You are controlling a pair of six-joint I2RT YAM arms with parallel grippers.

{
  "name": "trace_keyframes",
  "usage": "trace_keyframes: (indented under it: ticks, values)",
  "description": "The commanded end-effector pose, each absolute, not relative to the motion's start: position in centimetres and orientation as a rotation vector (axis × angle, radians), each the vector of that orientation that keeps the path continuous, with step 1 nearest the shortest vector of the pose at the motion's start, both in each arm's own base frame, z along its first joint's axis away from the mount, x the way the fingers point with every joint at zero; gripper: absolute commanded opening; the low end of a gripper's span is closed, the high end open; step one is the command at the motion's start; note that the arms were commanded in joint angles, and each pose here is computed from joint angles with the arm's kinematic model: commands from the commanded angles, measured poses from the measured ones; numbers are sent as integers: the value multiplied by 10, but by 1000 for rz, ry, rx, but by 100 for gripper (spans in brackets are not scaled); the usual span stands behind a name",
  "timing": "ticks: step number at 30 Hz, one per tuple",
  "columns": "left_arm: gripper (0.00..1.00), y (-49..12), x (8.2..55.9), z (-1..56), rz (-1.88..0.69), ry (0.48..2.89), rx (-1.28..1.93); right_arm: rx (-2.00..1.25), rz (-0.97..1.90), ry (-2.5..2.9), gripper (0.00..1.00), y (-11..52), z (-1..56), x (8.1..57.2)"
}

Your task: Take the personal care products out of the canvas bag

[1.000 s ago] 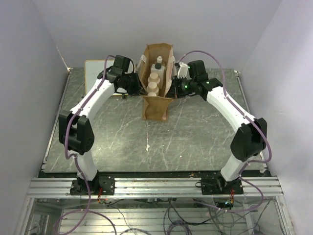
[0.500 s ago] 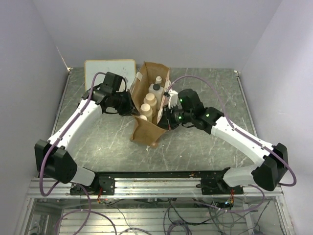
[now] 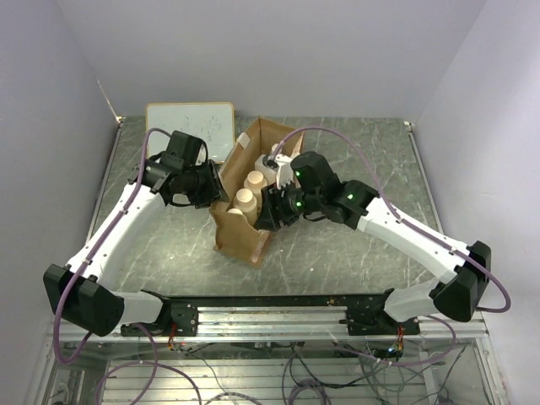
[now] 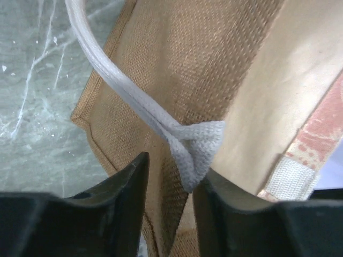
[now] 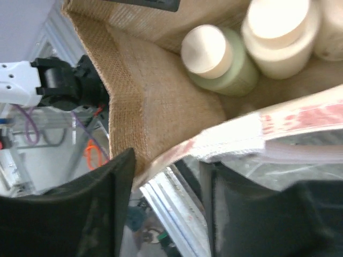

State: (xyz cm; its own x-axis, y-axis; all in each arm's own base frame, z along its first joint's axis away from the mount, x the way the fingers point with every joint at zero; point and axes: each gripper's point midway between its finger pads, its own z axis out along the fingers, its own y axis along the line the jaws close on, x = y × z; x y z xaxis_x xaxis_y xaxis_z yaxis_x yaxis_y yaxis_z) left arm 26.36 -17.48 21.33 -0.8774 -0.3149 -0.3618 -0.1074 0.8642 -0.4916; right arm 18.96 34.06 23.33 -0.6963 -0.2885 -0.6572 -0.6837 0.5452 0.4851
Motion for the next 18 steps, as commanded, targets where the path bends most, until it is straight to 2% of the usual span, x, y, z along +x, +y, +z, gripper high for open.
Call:
trace_keyframes:
  ticks: [1,3,5,8,18]
  values:
    - [56,-173,277,237,-626,2530,-274,-711,833,2274,60,306,249,215]
    - [65,-169,276,240,-603,2525,-288,-663,812,2277,73,291,250,229]
    - [71,-169,274,249,-623,2500,-288,-604,843,2290,82,279,253,243]
    - [82,-170,272,259,-661,2460,-288,-561,896,2299,90,274,256,259]
    - [84,-177,241,237,-786,2531,-361,-660,1030,2309,94,301,249,263]
